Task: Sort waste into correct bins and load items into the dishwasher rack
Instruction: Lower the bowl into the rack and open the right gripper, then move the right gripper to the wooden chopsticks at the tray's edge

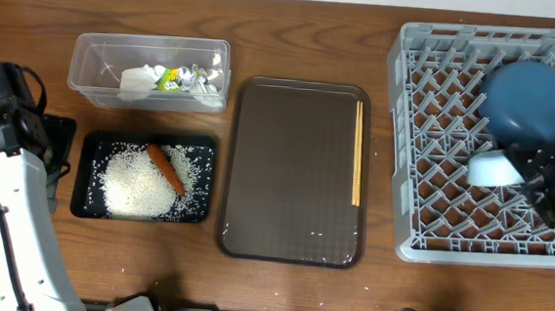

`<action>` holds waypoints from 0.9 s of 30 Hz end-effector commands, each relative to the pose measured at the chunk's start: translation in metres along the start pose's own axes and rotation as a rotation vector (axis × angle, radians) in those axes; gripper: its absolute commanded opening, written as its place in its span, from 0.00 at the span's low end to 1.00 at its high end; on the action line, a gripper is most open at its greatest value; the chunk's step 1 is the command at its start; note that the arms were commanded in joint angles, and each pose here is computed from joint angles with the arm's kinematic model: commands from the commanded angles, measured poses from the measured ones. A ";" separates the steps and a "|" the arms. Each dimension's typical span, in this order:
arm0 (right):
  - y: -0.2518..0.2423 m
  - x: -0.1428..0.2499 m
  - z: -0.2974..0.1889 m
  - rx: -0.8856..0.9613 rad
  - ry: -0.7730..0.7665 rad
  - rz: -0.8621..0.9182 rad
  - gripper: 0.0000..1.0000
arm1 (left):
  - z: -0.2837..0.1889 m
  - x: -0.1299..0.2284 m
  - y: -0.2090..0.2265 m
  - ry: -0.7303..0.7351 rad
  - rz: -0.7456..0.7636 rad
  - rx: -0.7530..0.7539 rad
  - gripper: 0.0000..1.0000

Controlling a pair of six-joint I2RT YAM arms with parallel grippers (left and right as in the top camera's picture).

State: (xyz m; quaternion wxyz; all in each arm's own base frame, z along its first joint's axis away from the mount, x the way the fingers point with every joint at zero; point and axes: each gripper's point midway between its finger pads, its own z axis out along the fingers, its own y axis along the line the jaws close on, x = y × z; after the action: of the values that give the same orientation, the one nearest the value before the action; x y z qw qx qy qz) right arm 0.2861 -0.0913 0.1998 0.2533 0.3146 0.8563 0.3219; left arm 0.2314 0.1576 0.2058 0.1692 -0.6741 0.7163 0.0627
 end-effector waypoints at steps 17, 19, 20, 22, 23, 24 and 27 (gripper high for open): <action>0.136 0.087 0.012 0.117 -0.044 -0.463 0.90 | 0.000 -0.002 0.001 -0.004 0.005 -0.006 0.99; 0.145 0.101 0.038 0.145 0.003 -0.522 0.89 | 0.000 -0.002 0.001 -0.004 0.005 -0.006 0.99; 0.148 0.108 0.053 0.164 0.025 -0.552 0.89 | 0.000 -0.002 0.001 -0.004 0.005 -0.006 0.99; 0.151 0.119 0.082 0.210 0.058 -0.606 0.89 | 0.000 -0.002 0.001 -0.004 0.006 -0.006 0.99; 0.150 0.122 0.096 0.242 0.073 -0.616 0.89 | 0.000 -0.002 0.001 -0.004 0.005 -0.006 0.99; 0.149 0.125 0.109 0.267 0.092 -0.627 0.89 | 0.000 -0.002 0.001 -0.004 0.005 -0.006 0.99; 0.147 0.136 0.148 0.324 0.181 -0.653 0.88 | 0.000 -0.002 0.001 -0.004 0.005 -0.006 0.99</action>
State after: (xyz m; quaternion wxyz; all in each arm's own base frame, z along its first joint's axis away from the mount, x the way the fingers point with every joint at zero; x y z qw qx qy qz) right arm 0.3233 0.1450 0.1912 0.2201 0.0222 0.9621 0.1593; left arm 0.2313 0.1575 0.2058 0.1691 -0.6741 0.7163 0.0628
